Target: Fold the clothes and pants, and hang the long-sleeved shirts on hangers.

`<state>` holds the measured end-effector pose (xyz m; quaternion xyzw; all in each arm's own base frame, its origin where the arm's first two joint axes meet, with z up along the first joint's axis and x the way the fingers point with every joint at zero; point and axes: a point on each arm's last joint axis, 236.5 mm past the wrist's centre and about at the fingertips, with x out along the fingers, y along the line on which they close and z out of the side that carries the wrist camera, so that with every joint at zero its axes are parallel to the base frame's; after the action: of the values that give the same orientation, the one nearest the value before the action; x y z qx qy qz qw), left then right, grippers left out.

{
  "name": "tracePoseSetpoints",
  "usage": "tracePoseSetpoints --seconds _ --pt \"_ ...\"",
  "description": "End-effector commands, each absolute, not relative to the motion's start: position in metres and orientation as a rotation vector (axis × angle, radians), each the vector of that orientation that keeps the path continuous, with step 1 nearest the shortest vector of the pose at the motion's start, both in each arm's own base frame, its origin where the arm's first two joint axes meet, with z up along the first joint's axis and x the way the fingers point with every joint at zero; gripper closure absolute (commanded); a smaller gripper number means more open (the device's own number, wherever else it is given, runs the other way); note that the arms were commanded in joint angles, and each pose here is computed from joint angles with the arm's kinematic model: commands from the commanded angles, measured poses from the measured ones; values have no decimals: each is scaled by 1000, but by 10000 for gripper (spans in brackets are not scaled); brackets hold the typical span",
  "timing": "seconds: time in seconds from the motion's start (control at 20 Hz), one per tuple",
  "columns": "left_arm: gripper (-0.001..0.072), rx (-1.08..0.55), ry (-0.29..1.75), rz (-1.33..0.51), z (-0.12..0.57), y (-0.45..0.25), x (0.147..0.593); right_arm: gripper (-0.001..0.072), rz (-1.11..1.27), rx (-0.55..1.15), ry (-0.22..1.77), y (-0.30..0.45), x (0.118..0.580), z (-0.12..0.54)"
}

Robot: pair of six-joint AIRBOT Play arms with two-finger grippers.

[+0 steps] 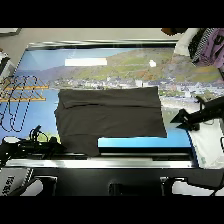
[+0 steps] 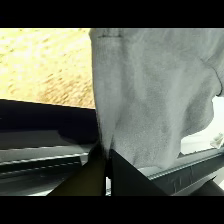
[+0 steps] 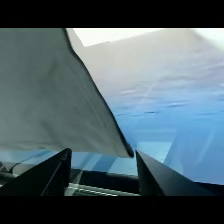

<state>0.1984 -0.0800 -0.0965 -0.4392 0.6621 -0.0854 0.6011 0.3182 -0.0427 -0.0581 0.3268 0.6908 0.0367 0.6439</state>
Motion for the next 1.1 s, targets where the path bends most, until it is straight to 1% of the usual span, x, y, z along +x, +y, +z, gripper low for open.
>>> tracePoseSetpoints --seconds 0.0,0.35,0.6,0.65,0.75,0.85,0.9,1.0,1.05 --pt "693 -1018 1533 -198 -96 -80 199 230 116 770 1633 -29 292 -89" --pt "693 -1021 1539 -201 -96 -81 198 230 158 824 1634 -11 282 -100" --pt "693 -1021 1539 -201 -95 -81 198 233 155 882 1588 -4 291 -101" --pt "693 -1022 1539 -201 -95 -81 198 266 155 888 1591 -3 289 -102" --pt "693 -1022 1539 -201 -95 -81 198 393 156 892 1598 -2 287 -103" --pt "693 -1034 1543 -191 -95 -81 198 598 185 890 1591 1 287 -101" --pt "693 -1040 1547 -195 -91 -81 199 676 197 896 1590 3 288 -99" --pt "694 -1051 1560 -192 -80 -79 202 678 175 911 1600 3 285 -95" --pt "694 -1058 1581 -150 -74 -74 202 679 135 925 1603 1 285 -92"
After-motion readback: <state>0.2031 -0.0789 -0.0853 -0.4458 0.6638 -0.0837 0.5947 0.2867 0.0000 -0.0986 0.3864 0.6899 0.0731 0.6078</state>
